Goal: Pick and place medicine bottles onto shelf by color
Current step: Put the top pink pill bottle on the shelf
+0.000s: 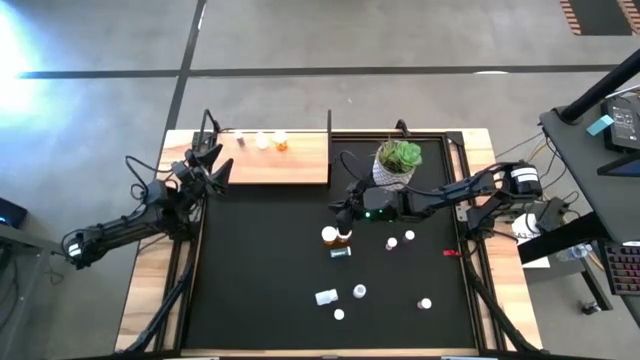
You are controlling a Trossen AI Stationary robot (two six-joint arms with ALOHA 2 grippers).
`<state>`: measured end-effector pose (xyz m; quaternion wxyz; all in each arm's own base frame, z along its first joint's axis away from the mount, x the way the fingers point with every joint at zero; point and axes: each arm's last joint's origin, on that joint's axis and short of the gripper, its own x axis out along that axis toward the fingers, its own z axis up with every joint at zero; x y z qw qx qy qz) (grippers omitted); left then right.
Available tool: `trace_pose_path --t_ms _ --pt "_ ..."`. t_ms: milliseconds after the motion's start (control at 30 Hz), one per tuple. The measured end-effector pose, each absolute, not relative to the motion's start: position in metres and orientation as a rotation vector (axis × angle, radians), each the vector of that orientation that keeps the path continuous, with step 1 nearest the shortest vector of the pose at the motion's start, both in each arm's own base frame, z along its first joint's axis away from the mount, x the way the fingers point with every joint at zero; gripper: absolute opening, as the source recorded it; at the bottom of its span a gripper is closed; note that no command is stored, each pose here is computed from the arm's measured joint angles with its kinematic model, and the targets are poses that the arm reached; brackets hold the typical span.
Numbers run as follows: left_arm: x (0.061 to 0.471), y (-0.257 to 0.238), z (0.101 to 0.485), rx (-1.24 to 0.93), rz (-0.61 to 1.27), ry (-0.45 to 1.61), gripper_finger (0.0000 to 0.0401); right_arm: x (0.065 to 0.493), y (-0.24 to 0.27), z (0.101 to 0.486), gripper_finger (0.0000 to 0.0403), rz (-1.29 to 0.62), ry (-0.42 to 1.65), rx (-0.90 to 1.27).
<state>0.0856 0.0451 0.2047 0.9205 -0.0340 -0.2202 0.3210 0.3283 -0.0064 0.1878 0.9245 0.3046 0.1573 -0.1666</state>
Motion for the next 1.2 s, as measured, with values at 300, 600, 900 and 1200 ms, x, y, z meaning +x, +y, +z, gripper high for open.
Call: trace_pose_path --t_ms 300,600,900,1200 --pt "0.086 0.045 0.205 -0.070 0.659 -0.454 0.0306 0.325 -0.008 0.181 0.0022 -0.372 0.407 0.491" --pt "0.086 0.045 0.205 -0.070 0.659 -0.453 0.0306 0.323 -0.012 0.181 0.0022 -0.535 0.373 0.461" --pt "0.086 0.045 0.205 -0.070 0.659 -0.454 0.0306 0.317 -0.015 0.174 0.0022 -0.725 0.343 0.644" --pt "0.085 0.045 0.205 -0.070 0.659 -0.455 0.0306 0.314 -0.015 0.174 0.0022 -0.809 0.499 0.628"
